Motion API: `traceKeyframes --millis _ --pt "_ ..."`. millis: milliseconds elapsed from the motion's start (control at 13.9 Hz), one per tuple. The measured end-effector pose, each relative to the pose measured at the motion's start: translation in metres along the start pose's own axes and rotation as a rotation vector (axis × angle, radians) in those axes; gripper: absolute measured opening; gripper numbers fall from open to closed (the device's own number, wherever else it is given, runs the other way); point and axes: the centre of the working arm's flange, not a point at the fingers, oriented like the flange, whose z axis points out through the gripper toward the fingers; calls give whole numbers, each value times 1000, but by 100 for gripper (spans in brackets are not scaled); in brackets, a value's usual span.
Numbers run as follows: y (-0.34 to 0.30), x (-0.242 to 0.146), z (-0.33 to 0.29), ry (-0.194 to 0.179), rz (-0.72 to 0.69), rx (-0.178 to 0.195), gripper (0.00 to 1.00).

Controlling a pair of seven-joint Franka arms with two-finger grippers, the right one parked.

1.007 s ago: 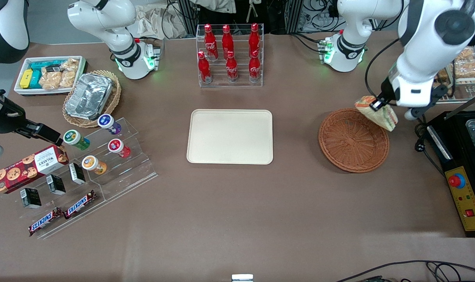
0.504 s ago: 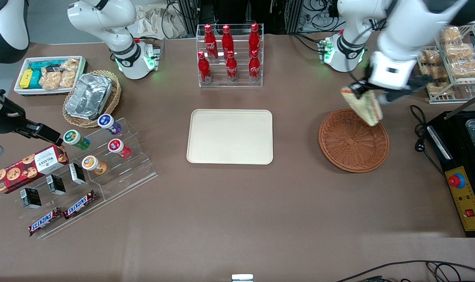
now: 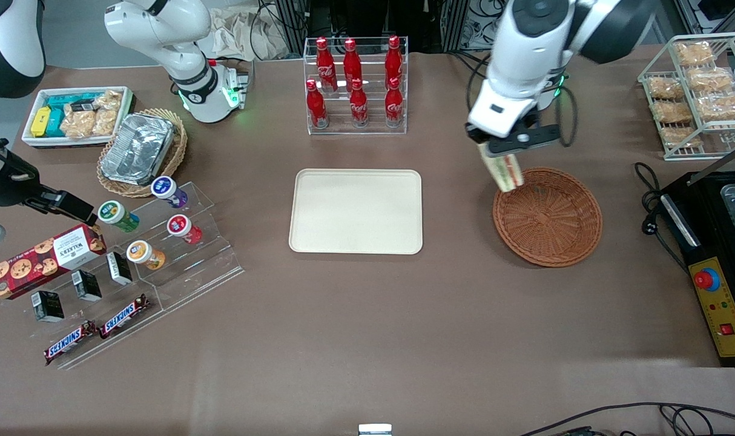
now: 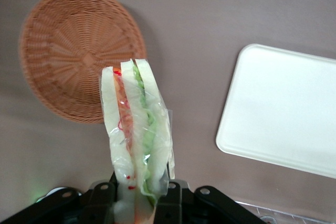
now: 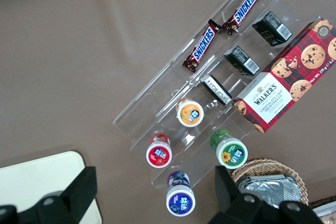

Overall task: Place sandwich from basket to tray
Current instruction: 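Carry the held sandwich over to the cream tray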

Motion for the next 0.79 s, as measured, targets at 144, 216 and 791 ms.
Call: traceKeyframes --millis 144,216,791 --pt "26 -9 16 -12 54 0 28" --pt "37 -12 23 -15 75 -4 28" --pt "110 -35 81 -46 208 -27 28"
